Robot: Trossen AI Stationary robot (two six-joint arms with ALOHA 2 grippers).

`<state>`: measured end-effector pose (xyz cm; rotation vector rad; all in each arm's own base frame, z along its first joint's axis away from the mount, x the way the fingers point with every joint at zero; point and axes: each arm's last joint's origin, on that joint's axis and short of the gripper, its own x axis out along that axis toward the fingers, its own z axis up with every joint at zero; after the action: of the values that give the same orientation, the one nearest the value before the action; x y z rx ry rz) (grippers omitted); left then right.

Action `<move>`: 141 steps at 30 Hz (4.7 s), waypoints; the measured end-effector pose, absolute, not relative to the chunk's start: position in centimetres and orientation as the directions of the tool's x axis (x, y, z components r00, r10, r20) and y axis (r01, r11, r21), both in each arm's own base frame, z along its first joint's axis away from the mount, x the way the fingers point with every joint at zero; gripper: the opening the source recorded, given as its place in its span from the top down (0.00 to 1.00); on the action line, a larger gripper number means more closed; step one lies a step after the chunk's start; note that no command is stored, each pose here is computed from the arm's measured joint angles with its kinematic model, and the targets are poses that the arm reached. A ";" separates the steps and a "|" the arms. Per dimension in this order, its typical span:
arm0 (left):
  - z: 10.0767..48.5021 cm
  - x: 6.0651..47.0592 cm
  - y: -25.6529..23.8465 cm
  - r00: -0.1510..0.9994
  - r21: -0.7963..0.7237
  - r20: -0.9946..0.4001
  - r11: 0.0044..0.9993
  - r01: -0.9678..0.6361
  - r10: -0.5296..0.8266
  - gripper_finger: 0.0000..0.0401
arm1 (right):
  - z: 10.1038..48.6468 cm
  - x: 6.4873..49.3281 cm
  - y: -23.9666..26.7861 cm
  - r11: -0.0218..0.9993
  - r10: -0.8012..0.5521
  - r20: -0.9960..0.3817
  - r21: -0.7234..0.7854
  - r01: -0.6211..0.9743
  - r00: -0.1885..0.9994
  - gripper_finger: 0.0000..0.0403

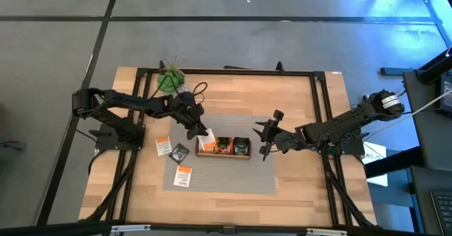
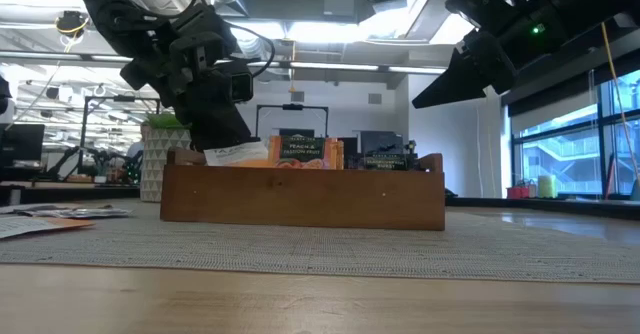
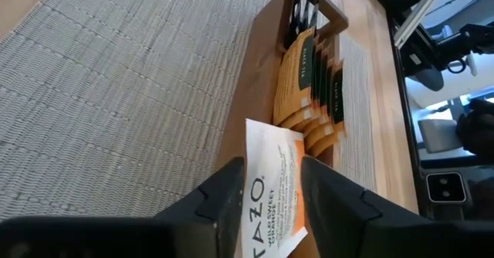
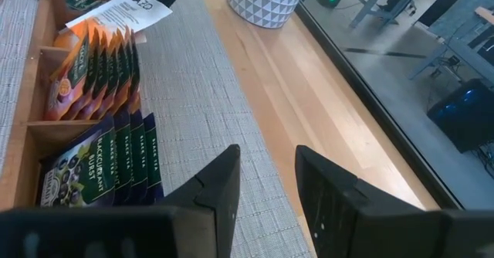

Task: Pick & Place Tea
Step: Put the white tea bag into the left section of the wooden organizer

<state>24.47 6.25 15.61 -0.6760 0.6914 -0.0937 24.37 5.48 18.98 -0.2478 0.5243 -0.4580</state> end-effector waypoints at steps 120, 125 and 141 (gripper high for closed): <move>18.4 20.9 -16.8 0.850 -0.467 -0.527 0.840 -0.277 -0.013 0.80 | 18.0 24.2 5.1 0.925 -0.381 -0.468 -0.188 0.331 0.797 0.68; 15.6 20.7 -19.2 0.843 -0.504 -0.537 0.809 -0.301 -0.021 0.80 | 18.7 24.6 5.2 0.928 -0.372 -0.408 -0.139 0.346 0.834 0.68; 10.9 20.5 -21.0 0.799 -0.518 -0.601 0.767 -0.378 -0.012 0.81 | 23.3 28.1 7.9 0.989 0.083 -0.208 -0.102 -0.106 0.975 0.68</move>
<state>20.51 -21.00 10.89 -0.6753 0.6222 0.2129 28.13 7.90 23.30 -0.1131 0.2051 0.0957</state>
